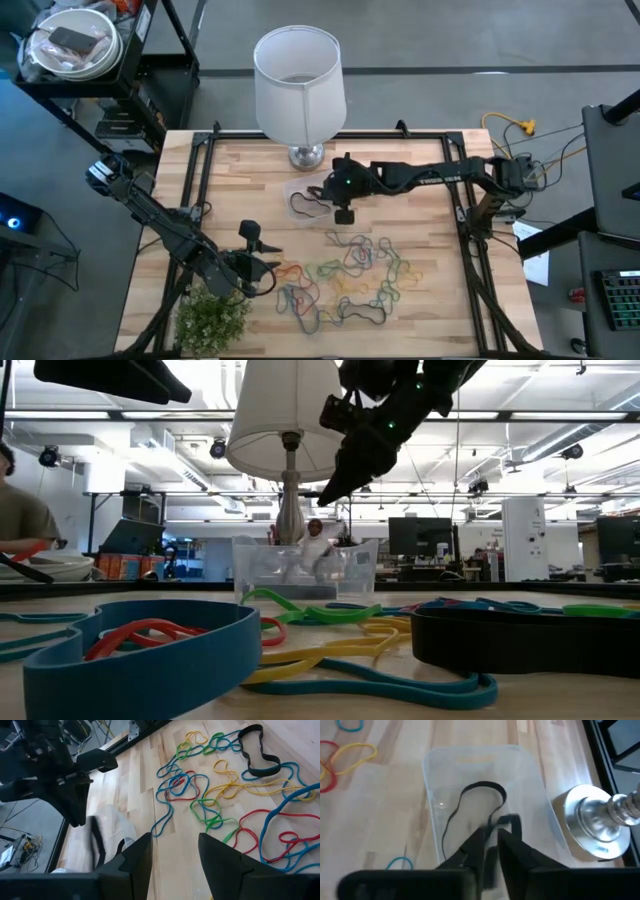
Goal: Pick and place rubber bands into bin
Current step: Put the black rubber band into the transparent container, then put the blue rubber band into the transparent container
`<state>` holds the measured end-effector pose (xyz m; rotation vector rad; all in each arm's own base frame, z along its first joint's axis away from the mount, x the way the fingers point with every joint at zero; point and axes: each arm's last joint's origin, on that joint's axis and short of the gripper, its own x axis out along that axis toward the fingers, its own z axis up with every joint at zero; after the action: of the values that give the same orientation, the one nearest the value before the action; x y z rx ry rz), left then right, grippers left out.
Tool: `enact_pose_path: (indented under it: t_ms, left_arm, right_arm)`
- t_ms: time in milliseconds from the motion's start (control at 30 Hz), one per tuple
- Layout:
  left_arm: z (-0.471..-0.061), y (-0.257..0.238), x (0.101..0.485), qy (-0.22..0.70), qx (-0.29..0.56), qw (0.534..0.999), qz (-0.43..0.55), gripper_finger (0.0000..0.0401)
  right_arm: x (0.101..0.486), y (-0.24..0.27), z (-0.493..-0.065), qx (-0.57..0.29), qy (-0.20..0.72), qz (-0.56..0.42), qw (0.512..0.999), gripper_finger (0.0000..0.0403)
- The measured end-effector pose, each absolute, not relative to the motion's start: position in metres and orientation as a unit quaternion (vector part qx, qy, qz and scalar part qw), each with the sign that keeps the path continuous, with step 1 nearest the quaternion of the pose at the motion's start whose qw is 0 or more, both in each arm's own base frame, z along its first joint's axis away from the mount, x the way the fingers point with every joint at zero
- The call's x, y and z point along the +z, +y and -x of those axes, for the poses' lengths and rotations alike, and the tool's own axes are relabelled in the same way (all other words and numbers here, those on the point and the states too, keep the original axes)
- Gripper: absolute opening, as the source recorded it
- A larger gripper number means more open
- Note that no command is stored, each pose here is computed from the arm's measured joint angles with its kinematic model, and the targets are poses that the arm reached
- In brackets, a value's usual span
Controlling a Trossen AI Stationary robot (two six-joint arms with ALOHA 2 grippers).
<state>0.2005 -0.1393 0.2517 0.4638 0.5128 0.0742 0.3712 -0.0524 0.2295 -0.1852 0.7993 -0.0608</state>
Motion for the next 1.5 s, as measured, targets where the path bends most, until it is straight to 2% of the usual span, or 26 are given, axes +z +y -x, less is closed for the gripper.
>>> enact_pose_path:
  t_ms: [233,433,700,967,1100,1300,1500]
  left_arm:
    - [-0.200,-0.139,0.251,0.252,0.036,0.940,-0.227,0.0144]
    - [-0.200,-0.139,0.250,0.253,0.036,0.939,-0.228,0.0144]
    - [-0.200,-0.139,0.250,0.251,0.036,0.940,-0.226,0.0144]
    - [-0.200,-0.139,0.248,0.254,0.034,0.939,-0.228,0.0144]
    - [-0.199,-0.141,0.244,0.265,-0.005,0.939,-0.218,0.0144]
    - [-0.208,-0.153,0.221,0.262,-0.092,0.940,-0.196,0.0144]
    - [-0.225,-0.166,0.198,0.280,-0.100,0.931,-0.212,0.0144]
  right_arm:
    - [0.230,-0.048,-0.370,-0.021,0.394,0.092,0.914,0.0127]
    - [0.231,-0.010,-0.355,0.037,0.453,0.104,0.885,0.0145]
    - [0.226,0.076,-0.335,0.110,0.493,0.094,0.858,0.0138]
    - [0.220,0.151,-0.314,0.178,0.452,0.096,0.869,0.0122]
    - [0.211,0.172,-0.303,0.194,0.437,0.082,0.874,0.0114]
    - [0.196,0.188,-0.288,0.171,0.425,0.091,0.884,0.0104]
    - [0.191,0.193,-0.285,0.167,0.403,0.078,0.897,0.0095]
